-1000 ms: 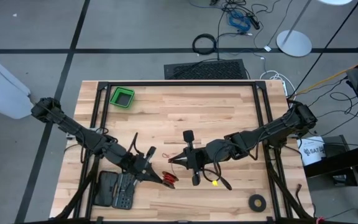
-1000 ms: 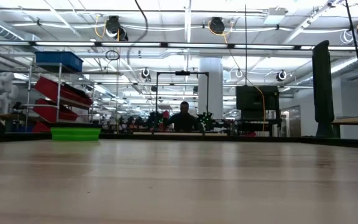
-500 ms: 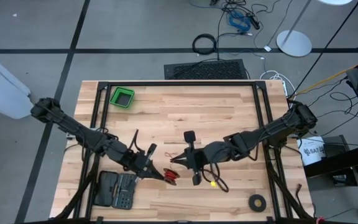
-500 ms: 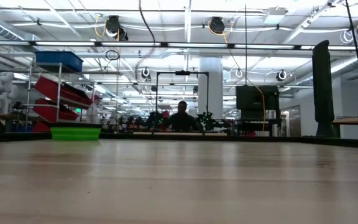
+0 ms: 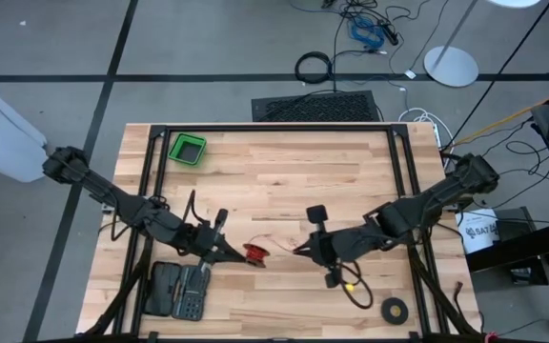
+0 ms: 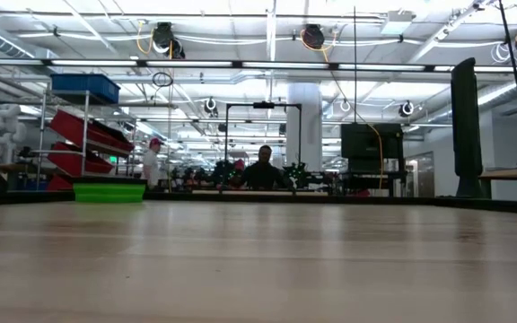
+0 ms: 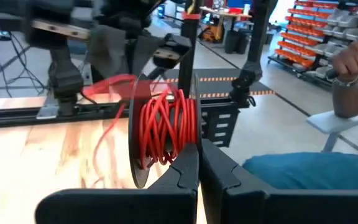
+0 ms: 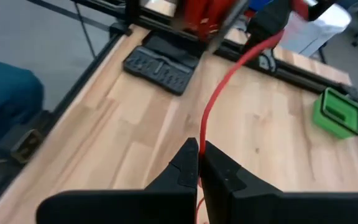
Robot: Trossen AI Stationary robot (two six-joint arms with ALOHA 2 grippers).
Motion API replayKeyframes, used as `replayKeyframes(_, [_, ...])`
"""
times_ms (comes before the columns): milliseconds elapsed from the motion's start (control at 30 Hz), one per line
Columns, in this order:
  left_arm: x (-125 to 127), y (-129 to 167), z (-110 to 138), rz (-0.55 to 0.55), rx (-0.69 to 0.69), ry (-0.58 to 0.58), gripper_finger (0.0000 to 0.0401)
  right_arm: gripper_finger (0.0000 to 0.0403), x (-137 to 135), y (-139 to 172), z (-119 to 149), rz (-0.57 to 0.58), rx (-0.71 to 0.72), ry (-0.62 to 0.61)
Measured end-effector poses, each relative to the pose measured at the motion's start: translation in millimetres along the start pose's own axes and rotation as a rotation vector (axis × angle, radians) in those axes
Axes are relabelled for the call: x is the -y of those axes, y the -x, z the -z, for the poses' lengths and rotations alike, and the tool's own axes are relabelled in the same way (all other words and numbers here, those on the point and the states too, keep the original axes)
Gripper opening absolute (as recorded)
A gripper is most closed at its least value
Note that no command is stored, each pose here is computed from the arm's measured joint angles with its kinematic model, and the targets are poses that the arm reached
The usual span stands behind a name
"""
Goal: Coil cords
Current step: Coil the red wire into the spool
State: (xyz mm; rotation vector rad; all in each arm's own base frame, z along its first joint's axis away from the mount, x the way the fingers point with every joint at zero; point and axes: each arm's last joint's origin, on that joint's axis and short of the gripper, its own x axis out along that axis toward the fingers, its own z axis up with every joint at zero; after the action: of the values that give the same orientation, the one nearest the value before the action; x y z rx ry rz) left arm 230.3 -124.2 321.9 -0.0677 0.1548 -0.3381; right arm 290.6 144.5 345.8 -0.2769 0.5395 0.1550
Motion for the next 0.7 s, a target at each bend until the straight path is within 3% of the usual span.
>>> replayKeyframes(200, [1,3,-8,0.023,0.063,-0.008,0.0001,0.0000,-8,11,2,0.012,-0.024,-0.030])
replayKeyframes(333, [5,5,-20,0.133,0.181,-0.024,0.0001,0.0000,-4,-1,0,0.069,0.001,-0.026])
replayKeyframes(700, [7,-13,-8,0.190,0.150,0.014,0.0001,0.0000,28,-10,-28,0.192,0.275,0.018])
